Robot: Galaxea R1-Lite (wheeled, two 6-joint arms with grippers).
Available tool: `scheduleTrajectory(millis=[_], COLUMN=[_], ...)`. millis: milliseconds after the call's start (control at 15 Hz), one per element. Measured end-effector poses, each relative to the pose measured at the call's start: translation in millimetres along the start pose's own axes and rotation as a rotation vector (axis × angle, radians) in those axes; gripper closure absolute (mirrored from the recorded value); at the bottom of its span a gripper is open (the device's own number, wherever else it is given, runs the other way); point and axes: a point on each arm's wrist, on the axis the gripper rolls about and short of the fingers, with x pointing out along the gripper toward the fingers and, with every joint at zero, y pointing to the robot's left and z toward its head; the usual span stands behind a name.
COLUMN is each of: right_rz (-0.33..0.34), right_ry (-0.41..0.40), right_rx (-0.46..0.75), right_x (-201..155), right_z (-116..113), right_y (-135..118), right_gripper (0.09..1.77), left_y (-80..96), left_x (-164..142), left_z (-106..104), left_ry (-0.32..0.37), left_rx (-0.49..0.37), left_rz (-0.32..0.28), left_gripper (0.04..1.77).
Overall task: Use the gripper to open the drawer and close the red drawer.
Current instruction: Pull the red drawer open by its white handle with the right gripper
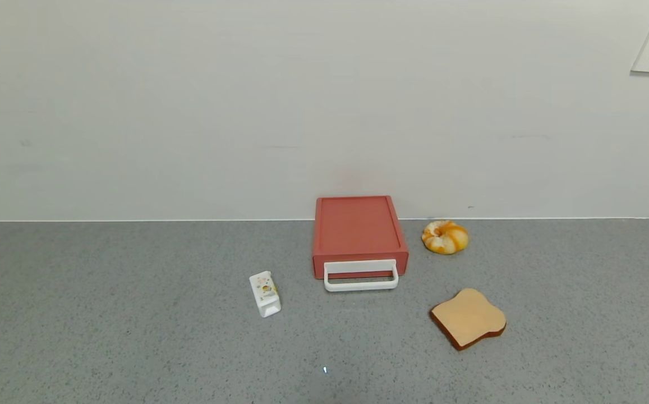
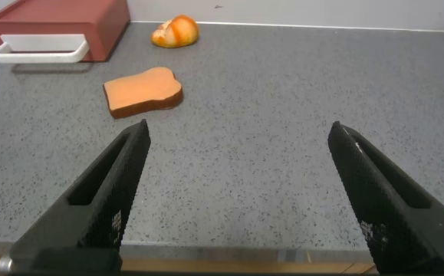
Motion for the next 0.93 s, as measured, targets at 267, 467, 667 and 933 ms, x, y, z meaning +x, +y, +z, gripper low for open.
scheduleTrajectory(millis=[267, 467, 667, 933], right_rz=[-0.001, -0.002, 0.010, 0.019], right_ry=[0.001, 0.005, 0.002, 0.004], right_rx=[0.001, 0.000, -0.001, -0.001], right_x=[0.0, 0.0, -2.3, -9.1], right_z=[-0.1, -0.5, 5.1, 34.3], right_y=[0.0, -0.1, 0.3, 0.8], right_gripper=[0.15, 0.15, 0.15, 0.15], left_y=[0.0, 0.0, 0.0, 0.0], left_x=[0.0, 0.0, 0.0, 0.0], left_z=[0.1, 0.1, 0.1, 0.0], left_ry=[0.000, 0.000, 0.000, 0.000], left_rx=[0.001, 0.001, 0.001, 0.001], left_rz=[-0.001, -0.001, -0.001, -0.002], left_gripper=[0.09, 0.09, 0.09, 0.09])
